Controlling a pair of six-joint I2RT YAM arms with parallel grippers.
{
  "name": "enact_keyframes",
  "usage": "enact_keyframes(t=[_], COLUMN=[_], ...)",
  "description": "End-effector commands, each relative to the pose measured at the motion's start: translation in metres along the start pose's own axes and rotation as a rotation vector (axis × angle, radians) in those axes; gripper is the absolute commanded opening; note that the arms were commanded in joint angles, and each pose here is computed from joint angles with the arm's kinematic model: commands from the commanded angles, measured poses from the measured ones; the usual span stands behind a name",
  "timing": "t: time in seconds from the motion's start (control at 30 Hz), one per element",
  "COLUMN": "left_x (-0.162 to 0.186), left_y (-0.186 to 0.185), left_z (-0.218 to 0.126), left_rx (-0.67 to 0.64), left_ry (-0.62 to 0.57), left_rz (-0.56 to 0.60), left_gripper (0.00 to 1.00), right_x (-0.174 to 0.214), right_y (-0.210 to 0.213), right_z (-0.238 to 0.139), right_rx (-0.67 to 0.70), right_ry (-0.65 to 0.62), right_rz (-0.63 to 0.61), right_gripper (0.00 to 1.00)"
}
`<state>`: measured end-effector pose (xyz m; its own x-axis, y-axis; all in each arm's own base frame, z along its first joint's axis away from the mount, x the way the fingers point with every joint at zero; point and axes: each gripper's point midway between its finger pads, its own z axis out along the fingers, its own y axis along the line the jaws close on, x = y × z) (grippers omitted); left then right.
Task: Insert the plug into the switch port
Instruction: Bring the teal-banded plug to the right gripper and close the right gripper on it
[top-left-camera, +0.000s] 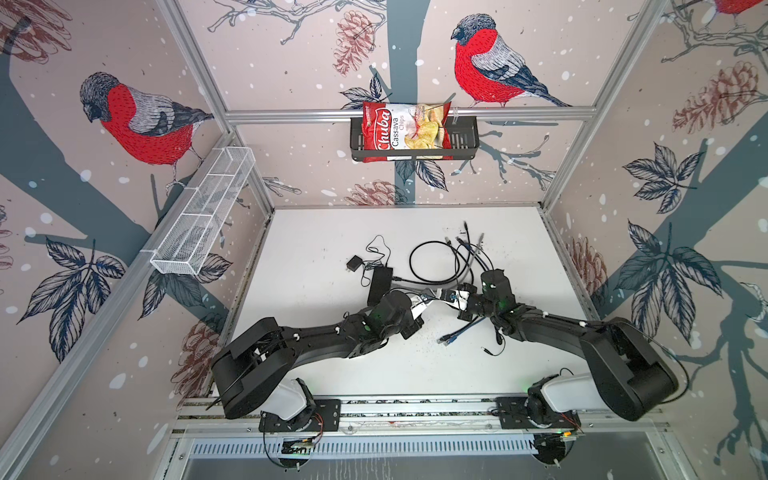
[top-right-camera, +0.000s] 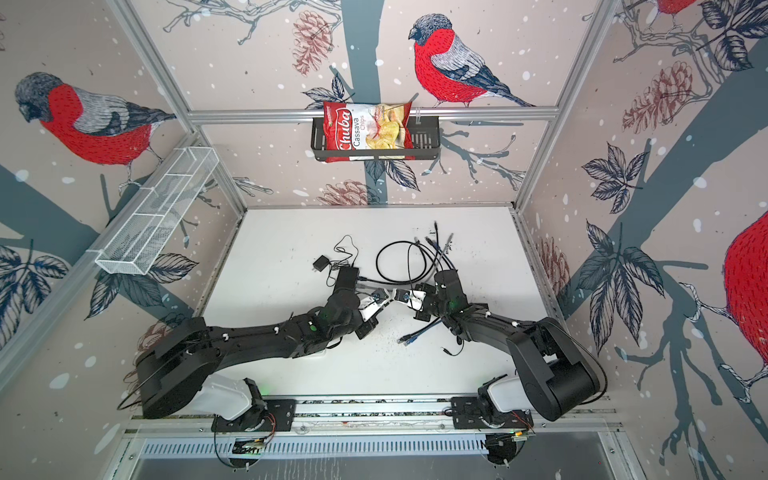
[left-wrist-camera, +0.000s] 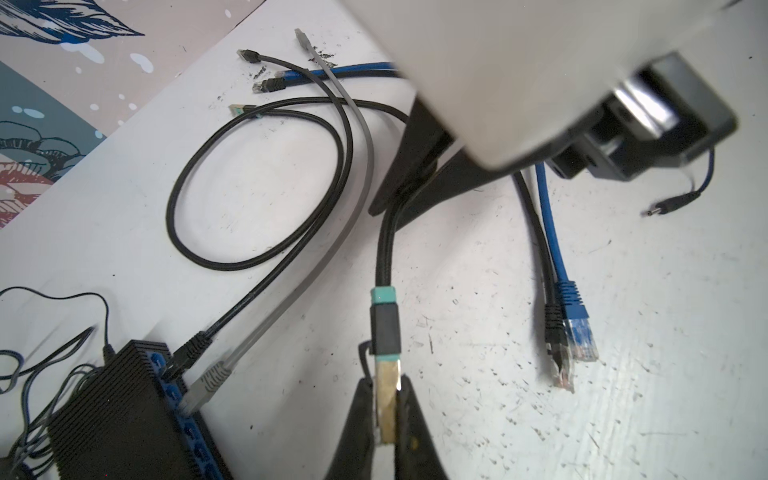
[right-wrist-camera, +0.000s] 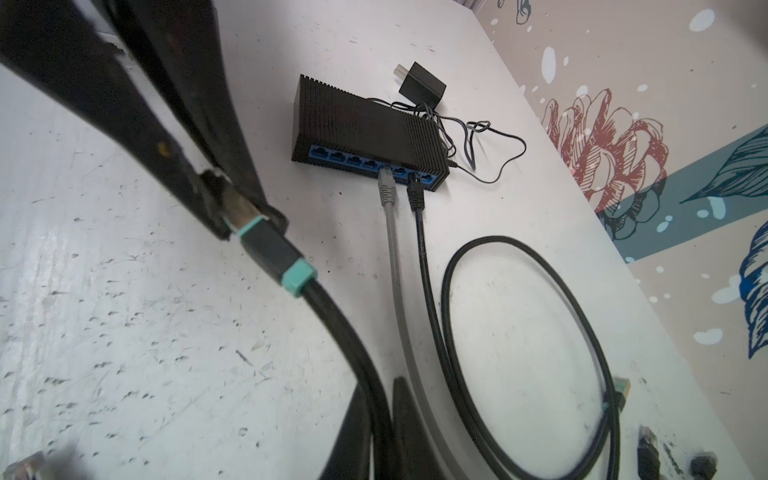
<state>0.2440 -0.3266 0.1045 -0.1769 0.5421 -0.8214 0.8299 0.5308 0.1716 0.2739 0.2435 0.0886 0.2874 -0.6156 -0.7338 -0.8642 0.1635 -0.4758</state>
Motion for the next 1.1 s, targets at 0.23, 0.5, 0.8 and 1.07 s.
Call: enact_keyframes(t=[0.23, 0.5, 0.8, 1.07], left_x=[-0.004, 0.0, -0.027, -0.032], left_y=[0.015, 0.031, 0.043, 0.037], left_z=[-0.011, -0.029, -0.04, -0.027], left_rx=[0.067, 0.151, 0.19, 0.264], left_ry=[-0.046, -0.076, -0.115, -0.094], left_rz=[-0.255, -0.447, -0.598, -0.712], left_gripper=[0.79, 0.96, 0.85, 0.7], right_x=[0.002, 0.0, -0.003, -0.004], right_y=[-0.019, -0.023, -0.025, -0.025], right_z=[-0.001, -0.006, -0.006, -0.006], right_rx=[0.112, 0.165, 0.178, 0.181], right_ry=[0.016, 0.012, 0.002, -0.003], right_rz=[-0.099, -0.14, -0.144, -0.145], right_gripper=[0.02, 0.02, 0.02, 0.02])
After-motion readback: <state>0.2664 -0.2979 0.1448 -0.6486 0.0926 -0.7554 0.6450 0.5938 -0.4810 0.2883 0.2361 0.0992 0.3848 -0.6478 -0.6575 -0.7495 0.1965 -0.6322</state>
